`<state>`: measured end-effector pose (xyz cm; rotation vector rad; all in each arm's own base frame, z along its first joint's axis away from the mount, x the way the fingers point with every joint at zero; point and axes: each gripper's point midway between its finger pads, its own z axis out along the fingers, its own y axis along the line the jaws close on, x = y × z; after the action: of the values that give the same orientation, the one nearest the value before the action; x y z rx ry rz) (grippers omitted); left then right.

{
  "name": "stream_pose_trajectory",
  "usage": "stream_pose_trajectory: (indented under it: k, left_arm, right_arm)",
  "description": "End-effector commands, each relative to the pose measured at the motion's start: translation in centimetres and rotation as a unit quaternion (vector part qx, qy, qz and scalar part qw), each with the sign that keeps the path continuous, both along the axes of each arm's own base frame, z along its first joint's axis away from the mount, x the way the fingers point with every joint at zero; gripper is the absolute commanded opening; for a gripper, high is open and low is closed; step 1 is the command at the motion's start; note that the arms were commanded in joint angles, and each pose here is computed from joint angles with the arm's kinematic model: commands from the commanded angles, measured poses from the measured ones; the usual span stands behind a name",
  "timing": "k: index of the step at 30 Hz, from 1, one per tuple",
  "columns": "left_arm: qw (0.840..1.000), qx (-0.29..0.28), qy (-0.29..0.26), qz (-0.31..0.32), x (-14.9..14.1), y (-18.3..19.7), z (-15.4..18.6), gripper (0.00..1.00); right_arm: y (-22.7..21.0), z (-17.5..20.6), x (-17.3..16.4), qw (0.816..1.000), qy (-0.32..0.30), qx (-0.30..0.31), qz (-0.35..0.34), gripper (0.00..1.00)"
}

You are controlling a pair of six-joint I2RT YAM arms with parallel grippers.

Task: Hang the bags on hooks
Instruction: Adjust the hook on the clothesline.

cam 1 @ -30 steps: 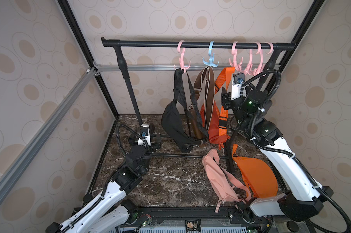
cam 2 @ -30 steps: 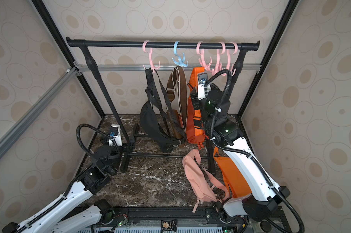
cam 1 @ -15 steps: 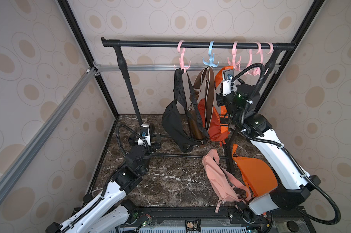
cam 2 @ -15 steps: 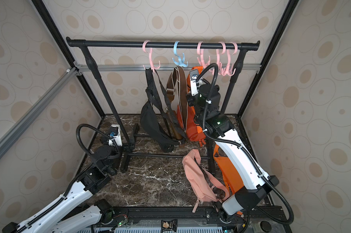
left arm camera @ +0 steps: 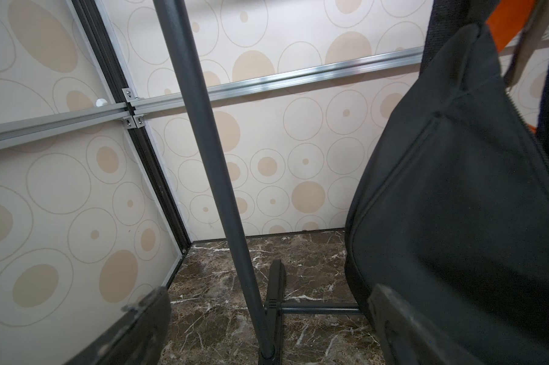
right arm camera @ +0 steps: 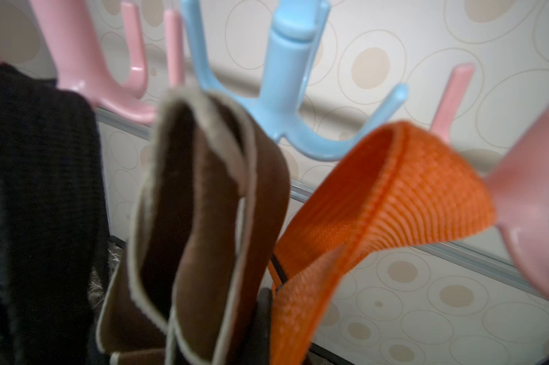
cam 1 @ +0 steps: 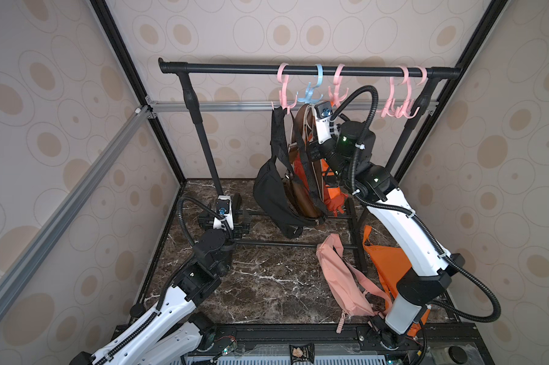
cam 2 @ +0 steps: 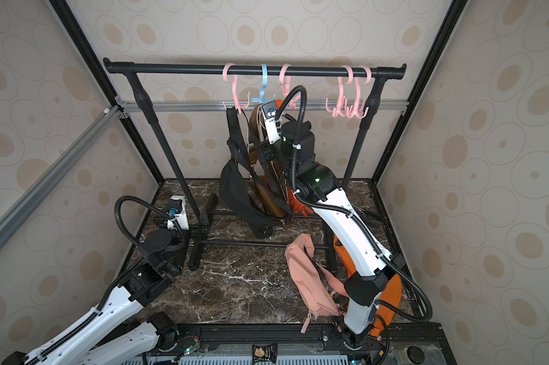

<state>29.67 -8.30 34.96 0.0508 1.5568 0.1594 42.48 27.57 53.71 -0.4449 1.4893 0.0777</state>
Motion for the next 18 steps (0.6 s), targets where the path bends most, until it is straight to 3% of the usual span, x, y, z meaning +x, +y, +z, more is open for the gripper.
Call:
stream_pose_trajectory:
  k: [1, 12, 18]
  left_arm:
    - [1.0, -0.003, -0.018, 0.014, -0.4, 0.8, 1.0, 1.0]
    - [0.999, -0.002, -0.022, 0.023, -0.5, 1.2, 1.1, 1.0]
    - [0.999, -0.001, -0.023, 0.027, -0.5, 1.3, 1.2, 1.0]
  right_arm:
    - [1.6, 0.2, -0.3, 1.0, 0.004, 0.004, 0.029, 0.0]
    - [8.3, 1.4, -1.0, 0.994, -0.009, 0.027, 0.102, 0.0]
    - [11.2, 0.3, -1.5, 0.986, 0.009, 0.039, 0.163, 0.0]
